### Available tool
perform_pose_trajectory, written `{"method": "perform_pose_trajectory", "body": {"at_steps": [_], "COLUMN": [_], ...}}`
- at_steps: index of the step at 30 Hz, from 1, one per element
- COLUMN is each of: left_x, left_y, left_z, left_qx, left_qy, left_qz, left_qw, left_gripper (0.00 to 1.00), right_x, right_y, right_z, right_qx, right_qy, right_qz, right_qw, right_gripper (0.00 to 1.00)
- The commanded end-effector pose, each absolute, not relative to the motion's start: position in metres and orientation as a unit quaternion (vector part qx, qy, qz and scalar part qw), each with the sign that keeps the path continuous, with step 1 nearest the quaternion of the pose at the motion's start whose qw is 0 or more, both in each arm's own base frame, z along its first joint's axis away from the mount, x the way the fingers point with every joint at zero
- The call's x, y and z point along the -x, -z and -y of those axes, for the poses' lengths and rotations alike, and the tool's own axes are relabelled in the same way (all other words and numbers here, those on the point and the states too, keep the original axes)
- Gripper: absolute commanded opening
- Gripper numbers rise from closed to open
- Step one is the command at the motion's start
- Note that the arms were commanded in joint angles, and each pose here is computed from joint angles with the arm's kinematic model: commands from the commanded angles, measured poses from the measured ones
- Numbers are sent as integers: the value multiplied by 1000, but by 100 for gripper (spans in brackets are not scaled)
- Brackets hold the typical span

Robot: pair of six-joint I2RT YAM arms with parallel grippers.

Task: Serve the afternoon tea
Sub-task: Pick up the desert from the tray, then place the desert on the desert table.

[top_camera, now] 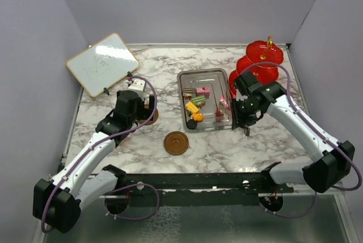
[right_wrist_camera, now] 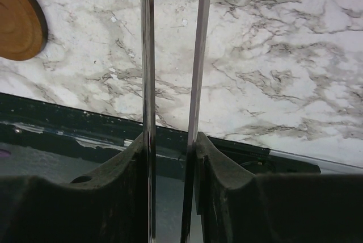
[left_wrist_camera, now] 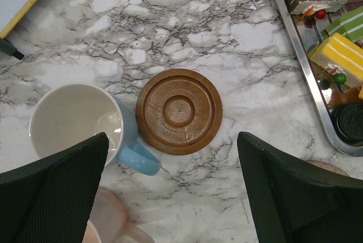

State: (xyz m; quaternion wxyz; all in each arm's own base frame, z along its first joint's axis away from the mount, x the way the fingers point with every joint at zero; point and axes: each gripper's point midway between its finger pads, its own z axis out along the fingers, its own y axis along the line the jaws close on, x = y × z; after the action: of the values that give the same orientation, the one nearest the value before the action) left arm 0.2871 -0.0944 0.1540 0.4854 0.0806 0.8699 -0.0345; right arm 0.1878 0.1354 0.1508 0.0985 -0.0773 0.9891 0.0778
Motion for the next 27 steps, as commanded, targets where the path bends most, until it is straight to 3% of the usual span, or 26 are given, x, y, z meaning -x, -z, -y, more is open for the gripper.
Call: {"method": "perform_pose_trajectory", "body": {"at_steps": [1, 18, 27], "left_x": [-291, -289, -290], "left_y": [-166, -172, -170], "left_z": [96, 98, 93], "left_qx": [-80, -80, -71], "left_qy": [40, 50, 37], "left_qz": [-864, -859, -862], "left_qw": [496, 504, 500], "left_gripper": [99, 99, 99], "right_x": [-186, -192, -208], "right_y": [-187, -184, -170], "right_z": [-120, -68, -53], "right_qx": [35, -105, -131], "right_qy": [-59, 8, -23], "right_qz": [-986, -979, -975], "right_qw": [152, 172, 180], "right_gripper": [26, 26, 25]}}
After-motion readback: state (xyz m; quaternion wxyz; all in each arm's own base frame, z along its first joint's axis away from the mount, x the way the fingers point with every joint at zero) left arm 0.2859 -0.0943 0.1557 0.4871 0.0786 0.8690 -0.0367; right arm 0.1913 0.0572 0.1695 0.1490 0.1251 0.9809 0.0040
